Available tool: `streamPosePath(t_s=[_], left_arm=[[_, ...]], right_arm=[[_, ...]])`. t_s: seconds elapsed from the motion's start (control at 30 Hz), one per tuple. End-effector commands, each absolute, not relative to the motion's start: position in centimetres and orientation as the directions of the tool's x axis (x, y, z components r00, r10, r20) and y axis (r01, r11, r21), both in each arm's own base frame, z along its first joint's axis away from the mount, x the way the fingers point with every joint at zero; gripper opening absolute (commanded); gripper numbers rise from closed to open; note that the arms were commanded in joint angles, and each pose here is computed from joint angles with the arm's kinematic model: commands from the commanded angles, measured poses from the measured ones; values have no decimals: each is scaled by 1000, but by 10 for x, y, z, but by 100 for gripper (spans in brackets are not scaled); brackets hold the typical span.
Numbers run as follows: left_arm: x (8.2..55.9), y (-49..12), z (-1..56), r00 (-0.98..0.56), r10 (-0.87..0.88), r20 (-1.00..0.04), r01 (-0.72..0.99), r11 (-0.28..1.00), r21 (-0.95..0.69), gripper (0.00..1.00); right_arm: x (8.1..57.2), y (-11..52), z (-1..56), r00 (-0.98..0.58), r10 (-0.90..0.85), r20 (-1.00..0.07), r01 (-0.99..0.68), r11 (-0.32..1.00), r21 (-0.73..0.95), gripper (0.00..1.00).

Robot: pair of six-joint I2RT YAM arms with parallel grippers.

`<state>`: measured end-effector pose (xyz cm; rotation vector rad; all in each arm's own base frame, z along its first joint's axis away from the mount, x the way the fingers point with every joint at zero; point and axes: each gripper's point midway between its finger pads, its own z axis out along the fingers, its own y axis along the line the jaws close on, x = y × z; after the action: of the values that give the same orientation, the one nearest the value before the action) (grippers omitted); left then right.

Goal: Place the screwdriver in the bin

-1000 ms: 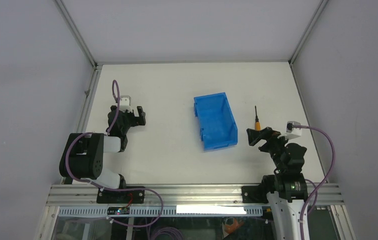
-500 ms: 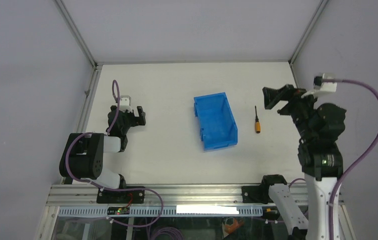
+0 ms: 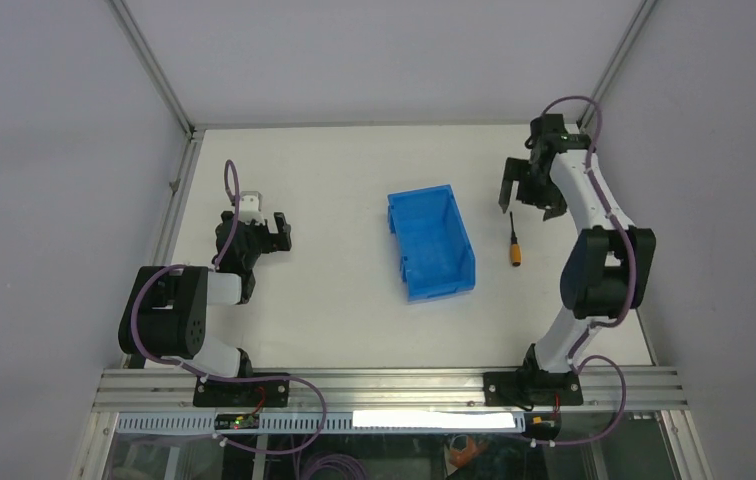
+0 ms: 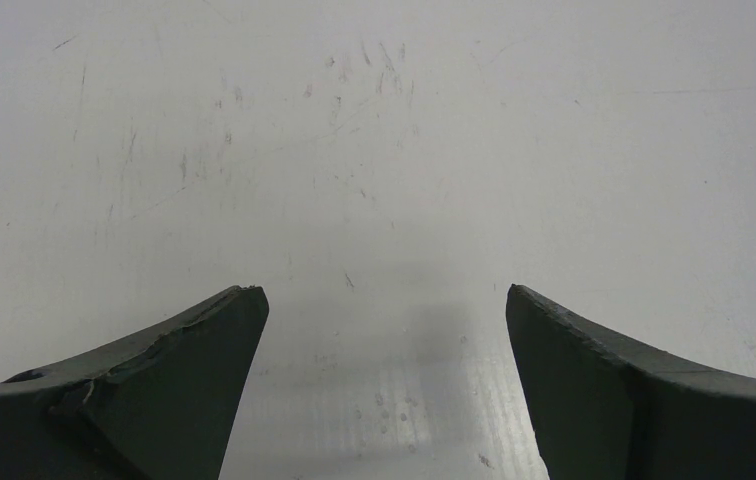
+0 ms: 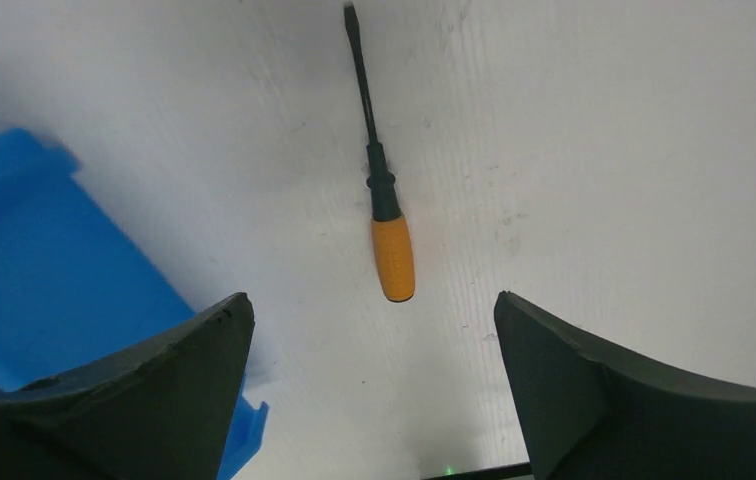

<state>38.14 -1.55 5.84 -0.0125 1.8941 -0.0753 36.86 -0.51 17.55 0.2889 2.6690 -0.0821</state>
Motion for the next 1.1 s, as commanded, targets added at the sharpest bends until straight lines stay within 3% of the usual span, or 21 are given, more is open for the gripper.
streamPosePath(t_s=[0.0, 0.2, 0.47, 0.6, 0.63, 0.67, 0.7, 0.83, 0.93, 1.07], left_arm=[[393, -17, 80, -248, -58, -967, 47, 996, -72, 99], [393, -17, 80, -247, -58, -967, 48, 996, -72, 99], [393, -17, 80, -247, -58, -967, 48, 996, -72, 99], [393, -17, 80, -247, -58, -967, 48, 996, -72, 99], [393, -17, 80, -247, -58, -967, 47, 996, -72, 99], [393, -17, 80, -247, -58, -967, 48, 996, -72, 99], [393, -17, 80, -247, -58, -967, 48, 996, -72, 99], [393, -17, 80, -248, -58, -967, 47, 996, -72, 99], [393, -17, 79, -249, -58, -967, 47, 996, -72, 99], [393, -17, 80, -247, -58, -967, 47, 996, -72, 99]], right_arm=[[346, -8, 118, -948, 174, -268, 192, 980, -43, 92], [332, -5, 44, -979, 163, -125, 171, 984, -51, 80], [337, -15, 0, -989, 126, -79, 134, 984, -115, 57], [341, -18, 2, -991, 101, -83, 111, 986, -128, 31], [341, -18, 5, -992, 96, -81, 105, 987, -125, 21], [342, -19, 11, -992, 93, -84, 103, 986, -127, 3], [342, -19, 18, -992, 89, -89, 100, 986, -131, 0], [332, -12, 67, -989, 105, -102, 118, 985, -128, 0], [308, -1, 112, -991, 122, -46, 127, 986, -109, 0], [296, 5, 166, -989, 116, -89, 126, 986, -107, 0]])
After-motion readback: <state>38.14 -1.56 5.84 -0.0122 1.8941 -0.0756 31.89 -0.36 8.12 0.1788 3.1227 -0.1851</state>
